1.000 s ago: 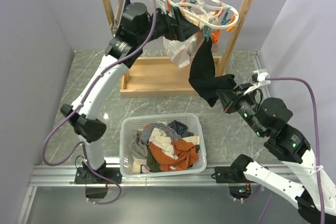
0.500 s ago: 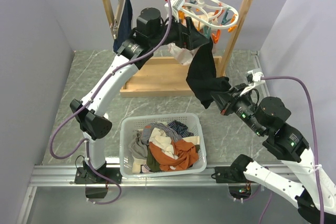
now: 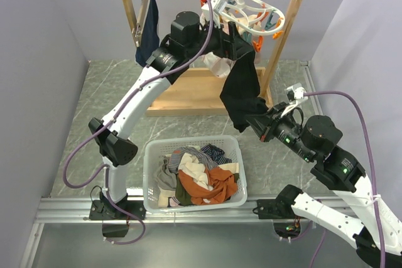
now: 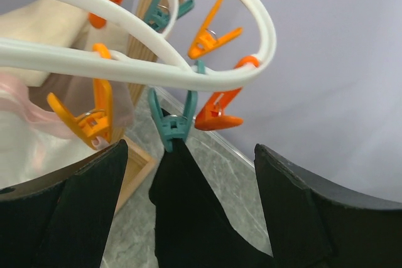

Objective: Remove the underwear clipped to the hanger

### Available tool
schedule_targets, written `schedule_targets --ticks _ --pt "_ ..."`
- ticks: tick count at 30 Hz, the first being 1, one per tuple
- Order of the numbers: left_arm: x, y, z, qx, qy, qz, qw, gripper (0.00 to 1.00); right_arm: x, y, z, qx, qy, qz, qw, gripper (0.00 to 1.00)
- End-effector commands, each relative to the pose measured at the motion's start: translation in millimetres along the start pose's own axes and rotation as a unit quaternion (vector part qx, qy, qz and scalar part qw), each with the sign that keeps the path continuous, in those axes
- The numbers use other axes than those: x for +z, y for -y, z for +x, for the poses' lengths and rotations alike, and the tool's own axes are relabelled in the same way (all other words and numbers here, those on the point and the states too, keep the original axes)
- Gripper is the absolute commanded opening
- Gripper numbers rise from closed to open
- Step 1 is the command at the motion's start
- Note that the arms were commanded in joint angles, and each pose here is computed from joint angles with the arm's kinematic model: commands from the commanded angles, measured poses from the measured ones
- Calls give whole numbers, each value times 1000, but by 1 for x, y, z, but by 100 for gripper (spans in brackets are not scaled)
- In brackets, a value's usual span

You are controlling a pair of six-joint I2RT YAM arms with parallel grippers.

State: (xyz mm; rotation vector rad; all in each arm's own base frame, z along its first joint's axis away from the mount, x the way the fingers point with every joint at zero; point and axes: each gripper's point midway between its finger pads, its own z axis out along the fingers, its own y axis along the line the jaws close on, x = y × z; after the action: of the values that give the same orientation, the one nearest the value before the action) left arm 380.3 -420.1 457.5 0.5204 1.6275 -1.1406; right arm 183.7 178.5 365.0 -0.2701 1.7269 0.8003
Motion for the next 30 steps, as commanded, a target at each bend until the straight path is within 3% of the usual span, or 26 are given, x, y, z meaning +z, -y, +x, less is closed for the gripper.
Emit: schedule_targets --ticks 1,11,21,25,30 --pt "4 -4 -17 23 30 -24 999 87 -3 -13 -9 6 14 -32 999 0" --pt "15 -17 -17 27 48 -42 998 84 1 -26 1 11 -16 -69 997 0" --pt "19 -4 -28 25 74 -18 997 80 8 -35 15 23 -46 -92 994 0" --pt "18 -3 -31 27 84 -19 996 77 12 -35 17 22 -53 -92 994 0" --pt "20 1 -34 26 87 -9 996 67 15 -39 19 23 -58 -99 993 0"
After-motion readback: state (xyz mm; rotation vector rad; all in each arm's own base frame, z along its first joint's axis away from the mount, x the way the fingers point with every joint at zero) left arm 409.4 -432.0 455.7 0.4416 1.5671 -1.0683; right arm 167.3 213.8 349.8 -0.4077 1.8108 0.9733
